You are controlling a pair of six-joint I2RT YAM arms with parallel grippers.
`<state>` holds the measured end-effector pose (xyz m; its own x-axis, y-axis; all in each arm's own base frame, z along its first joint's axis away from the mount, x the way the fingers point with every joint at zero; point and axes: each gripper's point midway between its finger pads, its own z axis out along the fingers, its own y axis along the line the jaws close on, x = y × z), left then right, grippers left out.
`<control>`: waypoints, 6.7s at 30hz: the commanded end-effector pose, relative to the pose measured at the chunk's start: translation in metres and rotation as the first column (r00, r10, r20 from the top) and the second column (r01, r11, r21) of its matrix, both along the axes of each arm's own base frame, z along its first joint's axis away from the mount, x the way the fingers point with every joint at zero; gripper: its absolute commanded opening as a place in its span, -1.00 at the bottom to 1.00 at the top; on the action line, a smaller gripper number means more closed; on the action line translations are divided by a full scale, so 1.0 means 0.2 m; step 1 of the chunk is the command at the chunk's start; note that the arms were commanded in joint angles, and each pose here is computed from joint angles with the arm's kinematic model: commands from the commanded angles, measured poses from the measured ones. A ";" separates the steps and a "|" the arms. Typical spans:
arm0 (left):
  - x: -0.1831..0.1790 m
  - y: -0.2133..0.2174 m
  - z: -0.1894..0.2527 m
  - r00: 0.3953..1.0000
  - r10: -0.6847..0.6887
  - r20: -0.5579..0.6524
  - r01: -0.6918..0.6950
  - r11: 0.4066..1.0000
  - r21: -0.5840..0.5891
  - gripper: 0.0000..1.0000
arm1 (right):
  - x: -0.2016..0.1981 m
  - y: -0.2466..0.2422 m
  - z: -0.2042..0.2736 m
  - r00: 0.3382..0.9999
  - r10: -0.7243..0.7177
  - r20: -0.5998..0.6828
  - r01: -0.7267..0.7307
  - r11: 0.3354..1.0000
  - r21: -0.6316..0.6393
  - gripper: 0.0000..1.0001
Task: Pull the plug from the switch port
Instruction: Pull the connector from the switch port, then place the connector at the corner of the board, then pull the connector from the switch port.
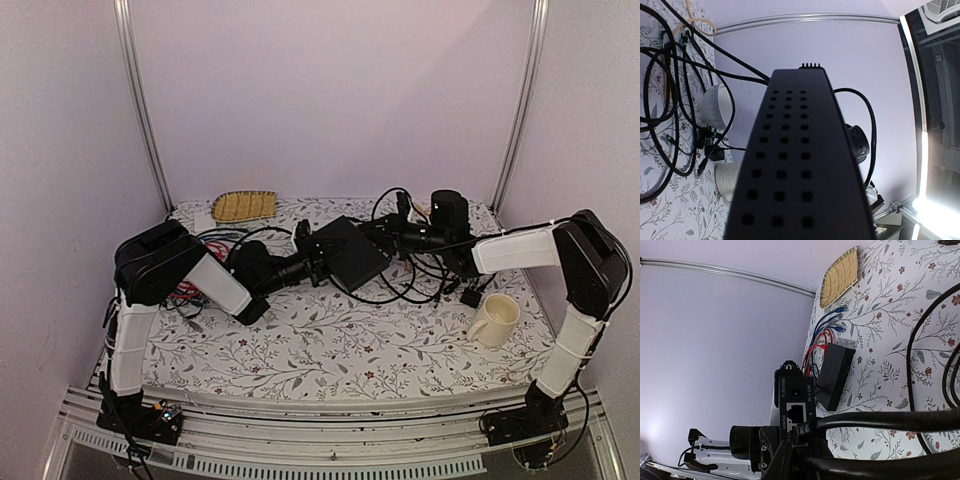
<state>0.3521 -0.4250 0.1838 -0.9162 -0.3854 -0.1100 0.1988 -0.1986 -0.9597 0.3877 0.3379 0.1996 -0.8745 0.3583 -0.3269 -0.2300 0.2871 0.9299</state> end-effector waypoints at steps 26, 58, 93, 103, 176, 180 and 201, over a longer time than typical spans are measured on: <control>0.00 0.05 0.18 0.996 0.034 0.078 -0.023 0.991 -0.135 -1.00 | 0.09 0.02 0.06 0.999 -0.004 0.036 0.003 1.000 0.028 -0.97; 0.01 0.23 0.17 0.977 0.207 0.048 -0.199 0.970 -0.140 -1.00 | 0.15 -0.35 0.11 0.984 -0.175 0.017 0.173 0.981 0.093 -0.97; 0.05 0.26 0.20 0.951 0.309 -0.021 -0.306 0.929 -0.207 -1.00 | 0.30 -0.66 0.14 0.942 -0.333 0.043 0.333 0.943 0.015 -0.97; 0.04 0.24 0.23 0.959 0.281 0.023 -0.272 0.944 -0.188 -1.00 | 0.28 -0.76 -0.18 0.932 -0.325 -0.162 0.323 0.945 -0.039 -0.69; -0.05 0.08 0.26 0.994 0.089 0.067 -0.079 0.987 -0.143 -1.00 | -0.09 -0.42 0.16 0.974 -0.190 0.127 0.202 0.975 -0.091 -0.01; -0.05 0.07 0.26 0.994 0.085 0.062 -0.076 0.987 -0.144 -1.00 | -0.06 -0.31 0.17 0.983 -0.140 0.122 0.148 0.987 -0.056 -0.01; -0.05 0.04 0.24 0.996 0.071 0.049 -0.063 0.988 -0.143 -1.00 | 0.04 -0.01 0.10 0.997 -0.023 0.077 0.023 1.000 -0.006 -0.01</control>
